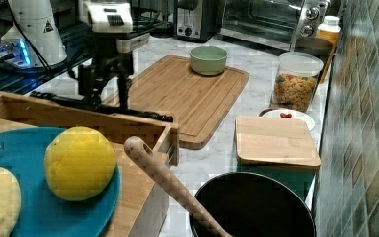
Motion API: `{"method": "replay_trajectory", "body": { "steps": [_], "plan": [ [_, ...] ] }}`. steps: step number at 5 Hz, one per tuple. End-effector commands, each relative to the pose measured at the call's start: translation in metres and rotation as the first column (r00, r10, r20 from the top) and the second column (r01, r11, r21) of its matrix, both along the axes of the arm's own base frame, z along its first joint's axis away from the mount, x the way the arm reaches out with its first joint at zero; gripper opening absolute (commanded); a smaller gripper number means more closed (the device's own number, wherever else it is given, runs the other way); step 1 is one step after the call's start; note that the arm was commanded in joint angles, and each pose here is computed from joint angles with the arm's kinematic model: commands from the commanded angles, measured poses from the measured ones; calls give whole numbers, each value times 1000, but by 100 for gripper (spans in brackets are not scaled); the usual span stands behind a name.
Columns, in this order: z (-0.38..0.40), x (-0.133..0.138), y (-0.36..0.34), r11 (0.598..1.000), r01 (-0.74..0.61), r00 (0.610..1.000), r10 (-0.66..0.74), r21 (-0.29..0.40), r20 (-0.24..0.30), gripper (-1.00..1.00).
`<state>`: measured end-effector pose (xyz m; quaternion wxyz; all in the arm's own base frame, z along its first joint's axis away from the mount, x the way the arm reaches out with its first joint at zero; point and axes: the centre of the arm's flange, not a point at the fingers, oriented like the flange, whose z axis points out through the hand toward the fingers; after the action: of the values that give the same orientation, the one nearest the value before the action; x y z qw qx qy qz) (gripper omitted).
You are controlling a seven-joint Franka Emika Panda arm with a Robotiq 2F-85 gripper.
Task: Open the drawer.
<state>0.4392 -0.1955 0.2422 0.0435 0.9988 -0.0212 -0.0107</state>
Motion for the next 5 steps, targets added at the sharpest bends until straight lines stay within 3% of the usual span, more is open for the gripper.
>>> {"method": "replay_trajectory", "body": {
  "steps": [1, 3, 5],
  "plan": [
    [-16, -11, 167, 983, -181, 983, 182, 29, -19, 100],
    [-20, -19, 216, 985, -127, 991, 131, 115, -30, 100],
    [-1, -25, 256, 987, -82, 996, 85, 135, -13, 100]
  ]
}}
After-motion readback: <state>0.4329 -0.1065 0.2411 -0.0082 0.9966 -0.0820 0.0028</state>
